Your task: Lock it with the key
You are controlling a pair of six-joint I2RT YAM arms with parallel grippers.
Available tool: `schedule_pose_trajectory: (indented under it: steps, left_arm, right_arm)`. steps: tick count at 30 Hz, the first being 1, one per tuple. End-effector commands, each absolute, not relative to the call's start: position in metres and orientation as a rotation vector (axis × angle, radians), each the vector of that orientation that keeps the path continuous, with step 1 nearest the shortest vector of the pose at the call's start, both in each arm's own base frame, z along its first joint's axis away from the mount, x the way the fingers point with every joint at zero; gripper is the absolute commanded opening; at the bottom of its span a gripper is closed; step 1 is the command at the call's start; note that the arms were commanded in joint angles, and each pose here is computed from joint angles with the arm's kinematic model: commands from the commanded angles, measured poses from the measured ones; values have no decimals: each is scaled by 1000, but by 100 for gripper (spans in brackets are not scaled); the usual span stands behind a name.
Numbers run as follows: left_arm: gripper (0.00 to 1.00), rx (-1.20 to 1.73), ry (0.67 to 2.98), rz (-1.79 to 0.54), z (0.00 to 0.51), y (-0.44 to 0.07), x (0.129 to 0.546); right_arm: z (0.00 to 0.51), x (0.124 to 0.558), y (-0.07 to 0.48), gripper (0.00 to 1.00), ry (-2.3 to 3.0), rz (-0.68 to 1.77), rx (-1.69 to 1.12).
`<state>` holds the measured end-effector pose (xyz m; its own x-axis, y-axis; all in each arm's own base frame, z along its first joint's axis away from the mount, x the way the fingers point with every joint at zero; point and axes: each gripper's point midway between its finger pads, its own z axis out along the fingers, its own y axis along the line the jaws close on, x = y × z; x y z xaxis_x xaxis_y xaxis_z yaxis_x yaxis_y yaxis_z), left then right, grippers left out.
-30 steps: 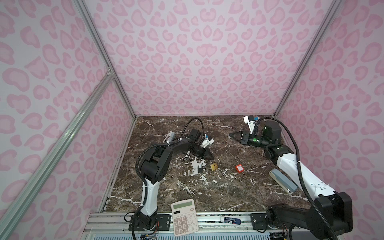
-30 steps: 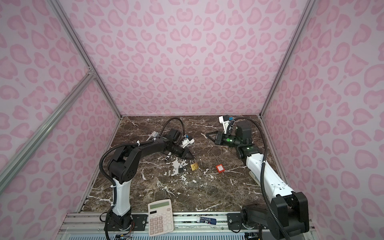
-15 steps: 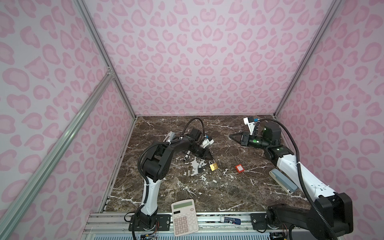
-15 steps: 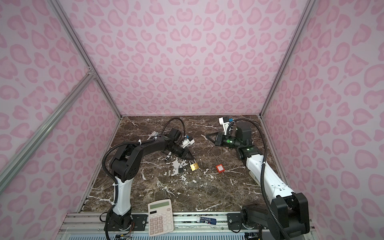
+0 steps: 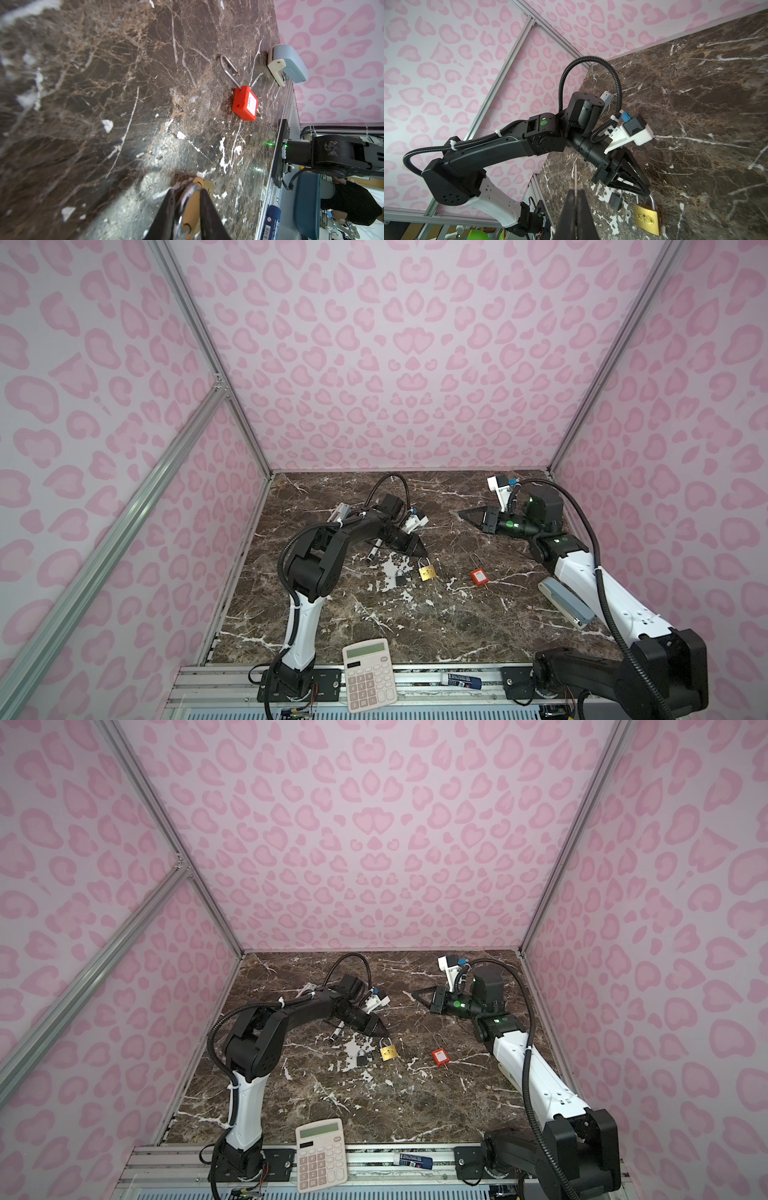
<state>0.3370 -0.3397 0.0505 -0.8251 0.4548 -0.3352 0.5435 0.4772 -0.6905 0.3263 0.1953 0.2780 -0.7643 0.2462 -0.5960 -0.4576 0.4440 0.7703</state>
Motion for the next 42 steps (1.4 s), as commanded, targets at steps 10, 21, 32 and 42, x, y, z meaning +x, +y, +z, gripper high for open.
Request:
schedule_pose_trajectory:
  steps: [10, 21, 32, 42]
  left_arm:
    - [24, 912, 2614, -1329, 43, -346, 338]
    - [23, 913, 2587, -1341, 53, -349, 341]
    - [25, 743, 2407, -1230, 140, -339, 380]
    - [28, 559, 2361, -1097, 175, -311, 378]
  right_arm:
    - [268, 323, 192, 0, 2049, 1351, -142]
    - [225, 324, 177, 0, 2141, 1280, 93]
    - [138, 288, 161, 0, 2244, 1098, 546]
    - [89, 284, 190, 0, 2330, 1080, 639]
